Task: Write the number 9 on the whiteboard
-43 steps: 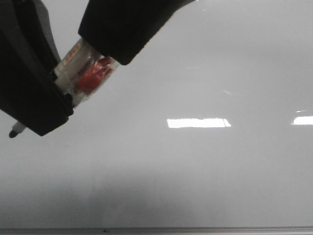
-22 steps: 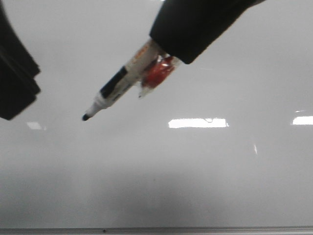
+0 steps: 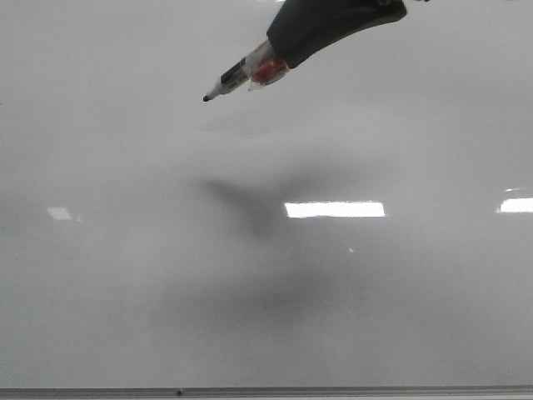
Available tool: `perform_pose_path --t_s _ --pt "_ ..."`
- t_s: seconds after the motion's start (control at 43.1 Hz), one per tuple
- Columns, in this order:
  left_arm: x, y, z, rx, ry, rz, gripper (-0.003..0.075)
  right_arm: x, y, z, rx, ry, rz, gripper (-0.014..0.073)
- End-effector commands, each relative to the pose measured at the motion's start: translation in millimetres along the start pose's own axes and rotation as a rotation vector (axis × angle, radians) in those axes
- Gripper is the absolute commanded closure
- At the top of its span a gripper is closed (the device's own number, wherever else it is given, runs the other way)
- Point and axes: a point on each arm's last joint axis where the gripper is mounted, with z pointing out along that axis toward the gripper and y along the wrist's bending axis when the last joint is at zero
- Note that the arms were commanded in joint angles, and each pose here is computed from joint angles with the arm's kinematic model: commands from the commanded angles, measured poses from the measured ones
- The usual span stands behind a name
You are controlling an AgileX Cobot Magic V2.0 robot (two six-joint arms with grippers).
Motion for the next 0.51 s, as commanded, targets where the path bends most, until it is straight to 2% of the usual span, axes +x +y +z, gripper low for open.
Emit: perform_pose_path --t_s 0.0,0.255,0.487 --pt "-13.6 2.8 -6.5 -0.042 -0.098 -0.028 0.0739 -22.8 -8.4 -2.3 0.074 -0.129 0.018 0.0666" --pt "-13.6 2.8 -6.5 -0.042 -0.098 -0.028 0.0739 -28.8 -25.3 33.2 0.118 -0.121 0.034 0.0666" --pt "-13.6 2.8 -6.5 -0.042 -0.098 -0.028 0.0739 -23.7 -31.2 66.8 0.070 -0.033 0.045 0.0666"
